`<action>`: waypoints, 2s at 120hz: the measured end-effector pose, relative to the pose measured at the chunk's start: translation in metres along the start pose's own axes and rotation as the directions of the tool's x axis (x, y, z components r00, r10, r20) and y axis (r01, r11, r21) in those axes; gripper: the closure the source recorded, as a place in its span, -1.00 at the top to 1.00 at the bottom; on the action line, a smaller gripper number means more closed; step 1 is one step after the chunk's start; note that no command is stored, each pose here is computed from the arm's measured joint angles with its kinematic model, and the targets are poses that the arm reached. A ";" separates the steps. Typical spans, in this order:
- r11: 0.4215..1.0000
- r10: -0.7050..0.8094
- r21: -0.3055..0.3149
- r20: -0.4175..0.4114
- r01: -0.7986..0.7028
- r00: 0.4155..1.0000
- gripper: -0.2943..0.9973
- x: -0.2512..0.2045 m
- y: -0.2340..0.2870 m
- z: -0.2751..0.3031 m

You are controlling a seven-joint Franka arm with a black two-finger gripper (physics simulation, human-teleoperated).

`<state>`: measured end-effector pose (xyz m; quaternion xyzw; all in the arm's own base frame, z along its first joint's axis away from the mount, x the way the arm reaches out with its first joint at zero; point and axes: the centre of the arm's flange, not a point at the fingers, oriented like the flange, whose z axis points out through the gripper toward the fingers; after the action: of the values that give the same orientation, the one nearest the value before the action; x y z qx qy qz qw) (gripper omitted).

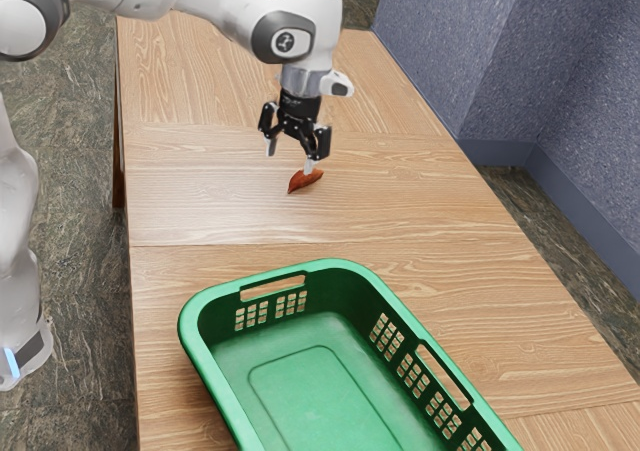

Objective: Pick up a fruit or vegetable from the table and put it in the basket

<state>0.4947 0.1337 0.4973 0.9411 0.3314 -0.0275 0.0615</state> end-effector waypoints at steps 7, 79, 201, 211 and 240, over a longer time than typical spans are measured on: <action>1.000 0.029 0.001 -0.008 -0.029 1.000 0.54 0.002 -0.003 0.004; 0.997 0.073 0.021 -0.046 -0.072 0.996 0.54 0.055 -0.081 0.016; 0.961 0.271 0.075 -0.041 -0.268 0.962 0.53 0.090 -0.012 0.046; 0.963 0.262 0.068 -0.039 -0.259 0.964 0.52 0.094 -0.015 0.050; 0.962 0.268 0.067 -0.034 -0.265 0.963 0.52 0.099 -0.011 0.061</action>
<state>0.5643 0.1950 0.4268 0.9790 0.2019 -0.0092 0.0286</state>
